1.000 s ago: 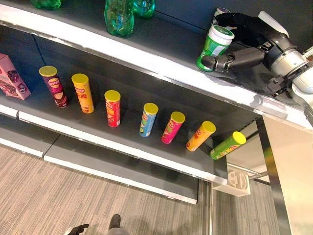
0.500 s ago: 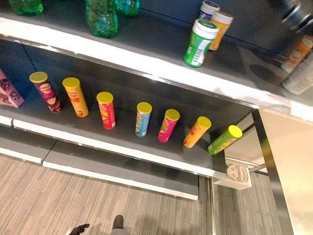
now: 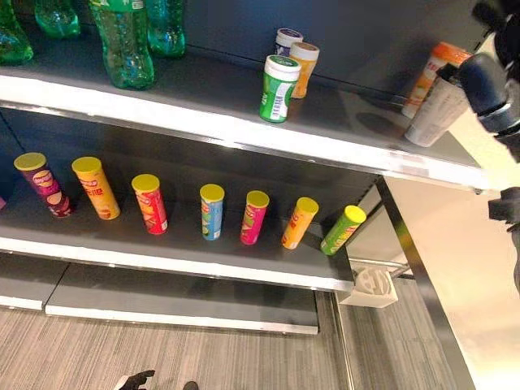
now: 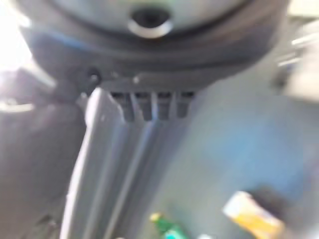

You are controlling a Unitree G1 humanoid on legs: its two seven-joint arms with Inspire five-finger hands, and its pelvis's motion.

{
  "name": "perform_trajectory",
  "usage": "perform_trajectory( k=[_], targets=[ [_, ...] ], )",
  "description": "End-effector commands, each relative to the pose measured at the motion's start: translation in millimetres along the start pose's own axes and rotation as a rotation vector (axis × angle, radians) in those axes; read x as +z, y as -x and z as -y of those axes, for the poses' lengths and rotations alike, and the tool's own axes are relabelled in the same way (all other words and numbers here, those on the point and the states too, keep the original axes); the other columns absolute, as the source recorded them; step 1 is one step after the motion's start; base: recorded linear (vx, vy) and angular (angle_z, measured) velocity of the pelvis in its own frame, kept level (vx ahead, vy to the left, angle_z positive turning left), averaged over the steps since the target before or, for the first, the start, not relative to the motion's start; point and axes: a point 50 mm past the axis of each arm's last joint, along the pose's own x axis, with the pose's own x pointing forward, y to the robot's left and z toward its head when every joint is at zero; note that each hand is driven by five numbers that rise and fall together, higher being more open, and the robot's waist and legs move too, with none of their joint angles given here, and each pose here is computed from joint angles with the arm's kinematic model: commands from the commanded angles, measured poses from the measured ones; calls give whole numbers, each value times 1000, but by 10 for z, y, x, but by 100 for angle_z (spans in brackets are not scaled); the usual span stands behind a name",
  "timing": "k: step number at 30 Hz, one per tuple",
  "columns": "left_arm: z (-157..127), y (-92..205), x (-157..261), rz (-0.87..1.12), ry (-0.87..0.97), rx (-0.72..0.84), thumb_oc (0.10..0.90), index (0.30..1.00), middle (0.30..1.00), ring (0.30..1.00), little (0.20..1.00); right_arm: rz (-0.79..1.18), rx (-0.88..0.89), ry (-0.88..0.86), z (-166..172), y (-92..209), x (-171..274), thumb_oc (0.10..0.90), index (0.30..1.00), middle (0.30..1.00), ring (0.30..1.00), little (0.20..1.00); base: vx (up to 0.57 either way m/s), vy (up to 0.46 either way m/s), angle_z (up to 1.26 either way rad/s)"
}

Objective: Put the goods on the table back onto the shelves and tidy them up.

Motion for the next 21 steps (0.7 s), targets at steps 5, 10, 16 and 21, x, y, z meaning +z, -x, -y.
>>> perform_trajectory(
  k=[5,10,16,21],
  targets=[
    [-215,-21,134,59,-68,39,800,900,900,900,900,-31,115,-382,-406,347,-139,800,900,900,900,900,-19,-19,-10],
    [-157,-18,149,74,-36,14,800,900,900,900,900,-335,147,-645,-766,943,-598,800,900,900,900,900,-3,-27,-12],
    [-81,-25,172,82,-47,-14,800,900,900,900,900,-534,45,-796,-898,1448,-857,800,900,900,900,900,0,-14,-5],
    [-96,-30,216,97,-78,-34,800,900,900,900,900,-852,104,-705,-843,1981,-1069,800,900,900,900,900,-17,-15,-6]
  ],
)
